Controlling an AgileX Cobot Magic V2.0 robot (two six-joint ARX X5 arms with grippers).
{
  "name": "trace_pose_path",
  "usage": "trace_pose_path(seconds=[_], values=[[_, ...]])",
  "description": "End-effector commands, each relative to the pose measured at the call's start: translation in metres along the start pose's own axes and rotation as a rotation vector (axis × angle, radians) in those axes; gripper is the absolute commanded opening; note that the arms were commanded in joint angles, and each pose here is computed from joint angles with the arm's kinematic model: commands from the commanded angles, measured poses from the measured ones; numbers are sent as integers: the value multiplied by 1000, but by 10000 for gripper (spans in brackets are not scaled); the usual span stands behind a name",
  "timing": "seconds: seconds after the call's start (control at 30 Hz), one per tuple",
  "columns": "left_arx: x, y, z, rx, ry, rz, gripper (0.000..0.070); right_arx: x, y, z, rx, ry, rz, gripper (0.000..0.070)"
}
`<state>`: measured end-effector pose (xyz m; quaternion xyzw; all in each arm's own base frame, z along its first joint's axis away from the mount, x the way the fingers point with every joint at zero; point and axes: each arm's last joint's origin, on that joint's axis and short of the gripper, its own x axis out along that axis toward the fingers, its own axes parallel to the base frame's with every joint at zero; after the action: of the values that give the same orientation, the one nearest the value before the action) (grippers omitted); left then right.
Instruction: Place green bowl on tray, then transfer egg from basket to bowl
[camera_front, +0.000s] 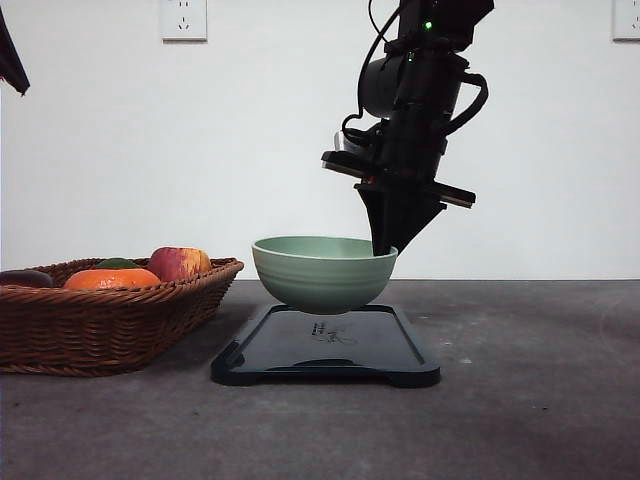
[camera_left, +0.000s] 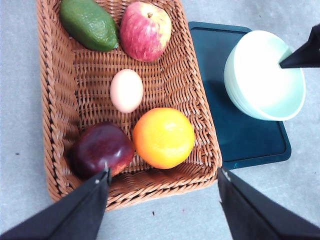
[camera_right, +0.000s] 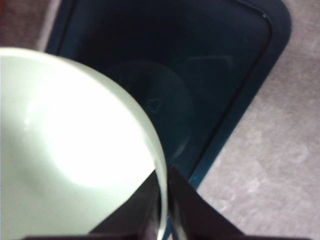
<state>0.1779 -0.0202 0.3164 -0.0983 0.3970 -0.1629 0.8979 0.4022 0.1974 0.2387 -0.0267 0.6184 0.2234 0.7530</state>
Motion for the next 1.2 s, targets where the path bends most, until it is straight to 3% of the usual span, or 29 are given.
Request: trace_pose_path(seconds=[0.0,0.37,0.43,0.57,0.73,1.0,1.17], values=[[-4,-2,7,18,-30,-5,431,10,2,6,7,5,15,0],[-2,-2,7,17,-28,-4,431,24,-1,8,9,14,10,1],[-2,-2,7,17,-28,-4,431,24,-1,8,9,19,9,34],[-2,-2,7,16,-24,-4,431,24,-1,7,12,29,9,167],[-2,-1,7,15,-22,-4,432,21,0,6,12,29,15,169],[-2,-2,7,15,-22,-4,431,-32,10,2,-18,-79,11,169],[-2,-2,7,15,-22,-4,432,-66,25,-2,-60,-233,-65,168]])
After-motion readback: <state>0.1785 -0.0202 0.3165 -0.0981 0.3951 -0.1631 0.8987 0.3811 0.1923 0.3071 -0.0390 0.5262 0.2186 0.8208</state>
